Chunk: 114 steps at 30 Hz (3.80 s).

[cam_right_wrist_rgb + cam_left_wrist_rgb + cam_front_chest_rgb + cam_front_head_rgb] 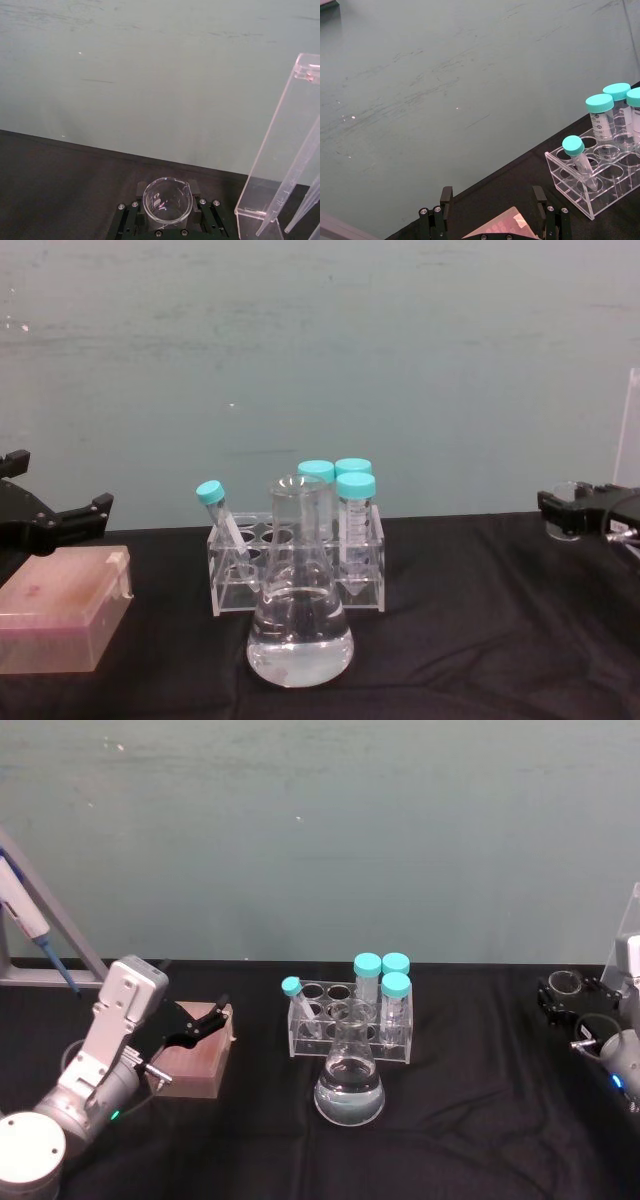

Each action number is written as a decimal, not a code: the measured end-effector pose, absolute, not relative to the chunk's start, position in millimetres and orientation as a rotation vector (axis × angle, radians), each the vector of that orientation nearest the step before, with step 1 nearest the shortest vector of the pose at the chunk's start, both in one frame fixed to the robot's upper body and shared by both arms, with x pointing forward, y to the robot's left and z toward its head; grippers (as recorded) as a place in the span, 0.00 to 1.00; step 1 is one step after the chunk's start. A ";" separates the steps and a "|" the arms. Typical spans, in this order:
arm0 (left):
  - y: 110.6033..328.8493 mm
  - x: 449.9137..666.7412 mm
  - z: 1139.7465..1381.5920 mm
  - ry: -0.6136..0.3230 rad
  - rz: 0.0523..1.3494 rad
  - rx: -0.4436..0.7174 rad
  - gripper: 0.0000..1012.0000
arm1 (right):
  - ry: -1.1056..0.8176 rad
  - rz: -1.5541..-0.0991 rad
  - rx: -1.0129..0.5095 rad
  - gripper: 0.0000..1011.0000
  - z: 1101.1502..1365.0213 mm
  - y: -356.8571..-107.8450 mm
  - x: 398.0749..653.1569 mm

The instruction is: Place the experimental apparatus aside using one hand.

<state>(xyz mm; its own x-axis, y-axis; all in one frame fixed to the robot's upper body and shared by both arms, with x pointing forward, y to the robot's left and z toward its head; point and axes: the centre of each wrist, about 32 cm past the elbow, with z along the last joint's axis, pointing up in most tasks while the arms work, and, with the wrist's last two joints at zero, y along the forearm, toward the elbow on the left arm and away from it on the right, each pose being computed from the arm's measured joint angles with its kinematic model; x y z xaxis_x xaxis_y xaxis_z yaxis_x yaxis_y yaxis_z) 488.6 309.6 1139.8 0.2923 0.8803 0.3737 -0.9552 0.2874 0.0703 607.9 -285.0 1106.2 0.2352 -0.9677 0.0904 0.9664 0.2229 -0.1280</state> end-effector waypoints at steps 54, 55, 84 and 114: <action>309.7 488.6 1139.8 -0.285 1.248 0.304 0.99 | 0.052 -1.509 -0.203 0.50 1098.6 -272.9 610.8; 309.7 488.6 1139.8 -0.285 1.248 0.304 0.99 | 0.053 -1.508 -0.202 0.50 1098.6 -273.3 611.0; 309.7 488.6 1139.8 -0.285 1.248 0.304 0.99 | 0.054 -1.473 -0.195 0.50 1098.5 -273.5 613.8; 309.7 488.6 1139.8 -0.285 1.248 0.304 0.99 | 0.054 -1.473 -0.195 0.72 1098.6 -273.8 613.8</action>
<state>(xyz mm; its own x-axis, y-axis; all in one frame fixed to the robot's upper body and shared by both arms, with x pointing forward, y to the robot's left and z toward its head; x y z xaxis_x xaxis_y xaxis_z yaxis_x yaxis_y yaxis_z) 488.6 309.7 1139.8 0.2922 0.8803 0.3737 -0.9553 0.2873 0.0702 613.8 -273.8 1098.6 0.0995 -0.9916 0.0829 0.9829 0.0850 -0.1632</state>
